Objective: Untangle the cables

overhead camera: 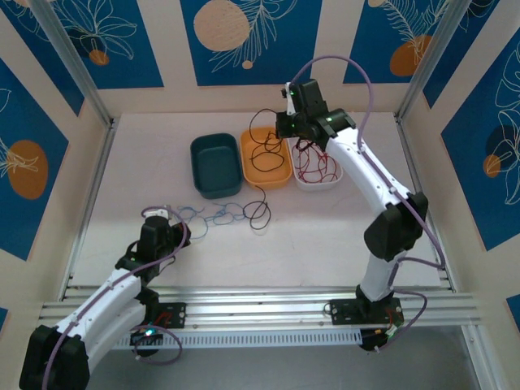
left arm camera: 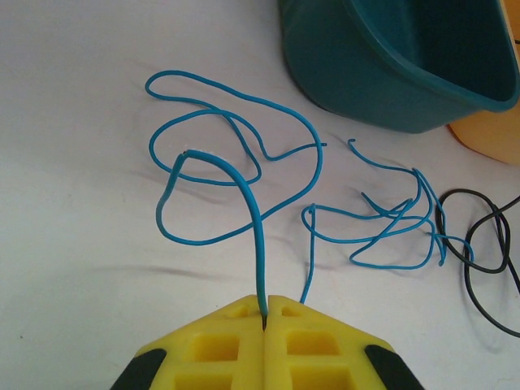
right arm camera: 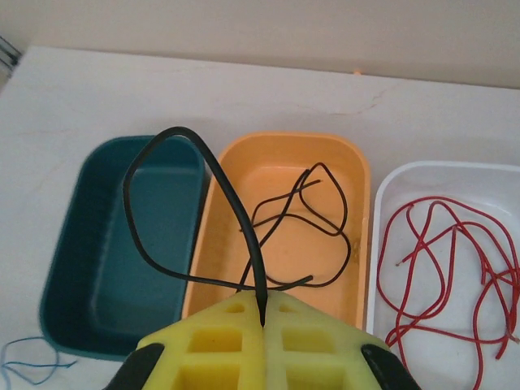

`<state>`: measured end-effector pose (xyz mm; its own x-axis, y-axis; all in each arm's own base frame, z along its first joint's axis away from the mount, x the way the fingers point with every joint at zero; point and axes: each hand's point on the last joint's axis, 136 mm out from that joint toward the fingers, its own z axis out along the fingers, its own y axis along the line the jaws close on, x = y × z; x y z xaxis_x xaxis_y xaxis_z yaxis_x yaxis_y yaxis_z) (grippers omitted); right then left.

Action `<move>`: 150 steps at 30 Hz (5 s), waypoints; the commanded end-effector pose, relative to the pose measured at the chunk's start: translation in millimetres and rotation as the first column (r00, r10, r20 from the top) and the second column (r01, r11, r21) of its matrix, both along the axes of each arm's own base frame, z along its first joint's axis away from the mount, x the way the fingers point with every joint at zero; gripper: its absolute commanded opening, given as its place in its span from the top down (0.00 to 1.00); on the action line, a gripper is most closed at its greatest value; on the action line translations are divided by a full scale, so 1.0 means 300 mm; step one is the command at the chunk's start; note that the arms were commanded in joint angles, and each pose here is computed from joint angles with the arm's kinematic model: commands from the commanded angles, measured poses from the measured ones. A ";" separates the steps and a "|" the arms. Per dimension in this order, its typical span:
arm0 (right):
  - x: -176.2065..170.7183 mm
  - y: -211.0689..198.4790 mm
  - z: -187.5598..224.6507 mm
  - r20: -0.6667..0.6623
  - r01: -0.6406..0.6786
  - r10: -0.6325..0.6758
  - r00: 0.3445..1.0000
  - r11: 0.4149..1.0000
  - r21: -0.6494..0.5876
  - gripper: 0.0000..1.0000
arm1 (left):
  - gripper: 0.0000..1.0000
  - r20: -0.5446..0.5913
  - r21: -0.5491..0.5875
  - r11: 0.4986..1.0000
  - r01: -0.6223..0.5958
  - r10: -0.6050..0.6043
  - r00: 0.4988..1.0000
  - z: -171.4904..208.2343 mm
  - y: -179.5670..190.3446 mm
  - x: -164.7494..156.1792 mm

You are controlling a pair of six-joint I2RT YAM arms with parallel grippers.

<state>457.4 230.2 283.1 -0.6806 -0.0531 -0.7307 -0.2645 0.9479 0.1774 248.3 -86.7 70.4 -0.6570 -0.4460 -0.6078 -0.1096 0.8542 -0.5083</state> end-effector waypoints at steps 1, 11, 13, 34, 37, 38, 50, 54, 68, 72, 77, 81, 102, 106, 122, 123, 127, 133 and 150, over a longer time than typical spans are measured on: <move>0.051 0.006 -0.037 0.001 0.005 -0.005 1.000 0.999 -0.040 1.00 | 1.00 0.005 -0.023 1.000 -0.009 0.009 1.000 -0.001 0.001 0.000; 0.111 0.044 -0.355 -0.199 -0.022 -0.004 0.980 0.991 -0.129 1.00 | 1.00 0.011 -0.021 1.000 -0.003 0.003 1.000 0.009 0.000 -0.001; 0.120 0.051 -0.406 -0.232 -0.030 -0.002 0.973 0.990 -0.135 1.00 | 1.00 0.015 -0.023 1.000 -0.003 0.003 1.000 0.013 0.000 -0.002; 0.070 0.039 -0.495 -0.352 -0.017 -0.042 0.935 0.987 -0.162 0.56 | 0.81 0.012 -0.010 1.000 0.019 -0.018 1.000 0.039 -0.005 -0.006; 0.021 0.037 -0.443 -0.341 -0.008 -0.043 0.939 0.989 -0.148 0.52 | 0.72 0.012 -0.005 1.000 0.025 -0.025 1.000 0.044 -0.006 -0.006; 0.003 0.034 -0.432 -0.339 -0.002 -0.049 0.939 0.989 -0.150 0.51 | 0.69 0.012 0.000 1.000 0.027 -0.027 1.000 0.045 -0.006 -0.005; -0.396 0.055 -0.520 -0.471 0.066 -0.130 0.873 0.986 -0.151 0.48 | 0.21 -0.040 0.076 0.995 0.064 -0.061 0.997 0.048 0.002 -0.011; -0.509 0.098 -0.615 -0.547 0.081 -0.148 0.824 0.986 -0.145 0.47 | 0.06 -0.046 0.104 0.991 0.085 -0.081 0.996 0.059 0.000 -0.002; -0.575 0.151 -0.812 -0.632 0.165 -0.251 0.733 0.967 -0.193 0.48 | 0.00 -0.040 0.122 0.988 0.096 -0.091 0.995 0.068 -0.004 0.018; -0.589 0.151 -0.855 -0.651 0.164 -0.259 0.713 0.965 -0.204 0.50 | 0.00 -0.047 0.128 0.987 0.093 -0.088 0.995 0.057 0.001 0.013; -0.593 0.161 -0.892 -0.663 0.155 -0.260 0.702 0.964 -0.214 0.53 | 0.00 -0.050 0.132 0.987 0.091 -0.085 0.995 0.051 0.004 0.012; -0.600 0.149 -0.915 -0.661 0.141 -0.276 0.698 0.958 -0.251 0.56 | 0.00 -0.052 0.132 0.987 0.092 -0.086 0.995 0.047 0.004 0.009; -0.687 -0.016 -0.809 -0.607 0.102 -0.309 0.732 0.931 -0.351 1.00 | 0.00 -0.048 0.123 0.988 0.088 -0.083 0.995 0.037 0.001 0.013; -0.678 -0.069 -0.721 -0.549 0.118 -0.321 0.772 0.920 -0.372 1.00 | 0.00 -0.049 0.123 0.989 0.087 -0.082 0.995 0.038 0.001 0.014; -0.651 -0.105 -0.305 -0.291 0.089 -0.145 0.946 0.976 -0.196 1.00 | 0.00 -0.004 0.090 0.984 0.153 -0.153 0.988 0.084 -0.047 0.034; -0.651 -0.097 -0.280 -0.273 0.071 -0.118 0.955 0.982 -0.175 1.00 | 0.00 0.015 0.079 0.980 0.185 -0.186 0.982 0.102 -0.067 0.038; -0.662 -0.056 -0.194 -0.199 -0.025 0.001 0.980 0.992 -0.121 1.00 | 0.00 0.142 0.031 0.935 0.355 -0.355 0.924 0.204 -0.174 0.045; -0.671 0.003 -0.121 -0.120 -0.139 0.125 0.985 0.983 -0.117 1.00 | 0.01 0.313 0.019 0.862 0.507 -0.487 0.815 0.355 -0.284 0.054; -0.697 0.149 -0.073 -0.075 -0.270 0.265 0.961 0.959 -0.082 1.00 | 0.07 0.461 -0.020 0.793 0.609 -0.533 0.709 0.500 -0.569 0.165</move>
